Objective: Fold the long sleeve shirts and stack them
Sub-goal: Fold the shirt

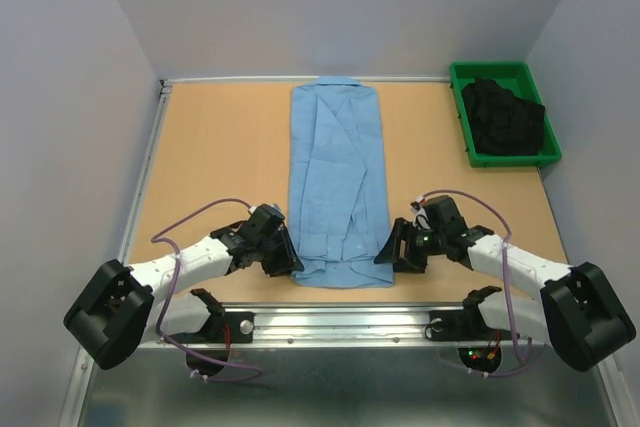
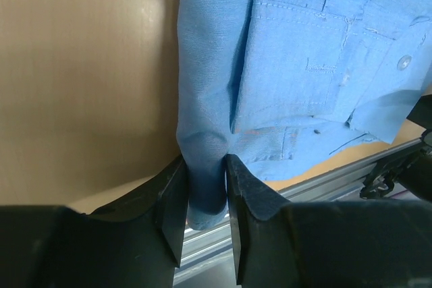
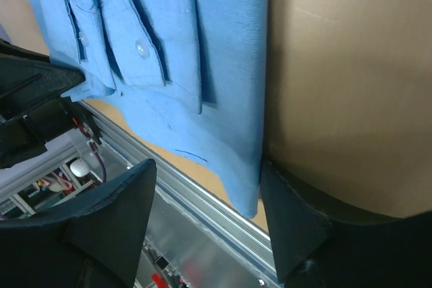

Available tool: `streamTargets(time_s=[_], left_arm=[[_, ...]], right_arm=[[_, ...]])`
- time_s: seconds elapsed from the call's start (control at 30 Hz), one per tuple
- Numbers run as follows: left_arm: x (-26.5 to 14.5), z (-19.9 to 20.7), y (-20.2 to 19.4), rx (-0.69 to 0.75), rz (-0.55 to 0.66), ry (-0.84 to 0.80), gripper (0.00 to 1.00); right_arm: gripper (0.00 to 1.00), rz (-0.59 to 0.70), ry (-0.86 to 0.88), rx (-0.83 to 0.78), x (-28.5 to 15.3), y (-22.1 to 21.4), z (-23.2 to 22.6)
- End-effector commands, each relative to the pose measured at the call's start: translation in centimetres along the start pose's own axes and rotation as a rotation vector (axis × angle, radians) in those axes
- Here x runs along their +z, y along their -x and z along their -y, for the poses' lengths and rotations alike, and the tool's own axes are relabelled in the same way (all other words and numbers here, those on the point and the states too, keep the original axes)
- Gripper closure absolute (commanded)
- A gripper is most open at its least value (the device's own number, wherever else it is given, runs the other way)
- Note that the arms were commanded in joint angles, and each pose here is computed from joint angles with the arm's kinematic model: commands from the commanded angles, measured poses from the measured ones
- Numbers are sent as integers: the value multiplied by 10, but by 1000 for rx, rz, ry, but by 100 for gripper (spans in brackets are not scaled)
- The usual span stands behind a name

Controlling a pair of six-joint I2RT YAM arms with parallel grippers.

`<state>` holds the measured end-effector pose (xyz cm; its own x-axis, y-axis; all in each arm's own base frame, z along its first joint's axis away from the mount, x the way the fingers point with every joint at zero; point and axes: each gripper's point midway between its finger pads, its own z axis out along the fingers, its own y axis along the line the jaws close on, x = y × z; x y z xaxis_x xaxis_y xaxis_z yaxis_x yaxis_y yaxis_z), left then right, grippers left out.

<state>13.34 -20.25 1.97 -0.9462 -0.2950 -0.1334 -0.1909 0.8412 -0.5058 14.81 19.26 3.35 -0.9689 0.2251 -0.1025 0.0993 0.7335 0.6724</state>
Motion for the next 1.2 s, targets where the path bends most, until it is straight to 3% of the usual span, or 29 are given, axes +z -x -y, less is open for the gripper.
streamTargets(time_s=[0.0, 0.2, 0.3, 0.37, 0.43, 0.57, 0.7, 0.77, 0.83, 1.17], left_arm=[[3, 1, 2, -11, 14, -1, 62], [4, 6, 6, -15, 34, -10, 65], [3, 6, 8, -19, 42, -8, 66], [2, 4, 9, -33, 57, -9, 67], [1, 4, 11, -41, 73, -16, 74], [-5, 7, 14, -43, 98, -31, 80], [-9, 10, 16, -47, 110, -49, 86], [-12, 12, 15, -46, 113, -60, 96], [-16, 12, 14, -46, 109, -61, 100], [-52, 27, 21, -35, 164, -103, 100]], right_arm=[[33, -46, -98, 37, 14, -22, 29], [48, -61, -111, 46, 24, -25, 30], [61, -61, -118, 33, 25, -23, 30], [74, -58, -117, 36, 25, -23, 30], [85, -54, -106, 32, 24, -23, 28], [97, -49, -99, 24, 21, -22, 25], [99, -56, -99, 6, 20, -21, 22], [99, -64, -97, -5, 18, -21, 20], [99, -61, -96, -19, 15, -20, 18], [99, 9, -87, -69, -7, -2, -8]])
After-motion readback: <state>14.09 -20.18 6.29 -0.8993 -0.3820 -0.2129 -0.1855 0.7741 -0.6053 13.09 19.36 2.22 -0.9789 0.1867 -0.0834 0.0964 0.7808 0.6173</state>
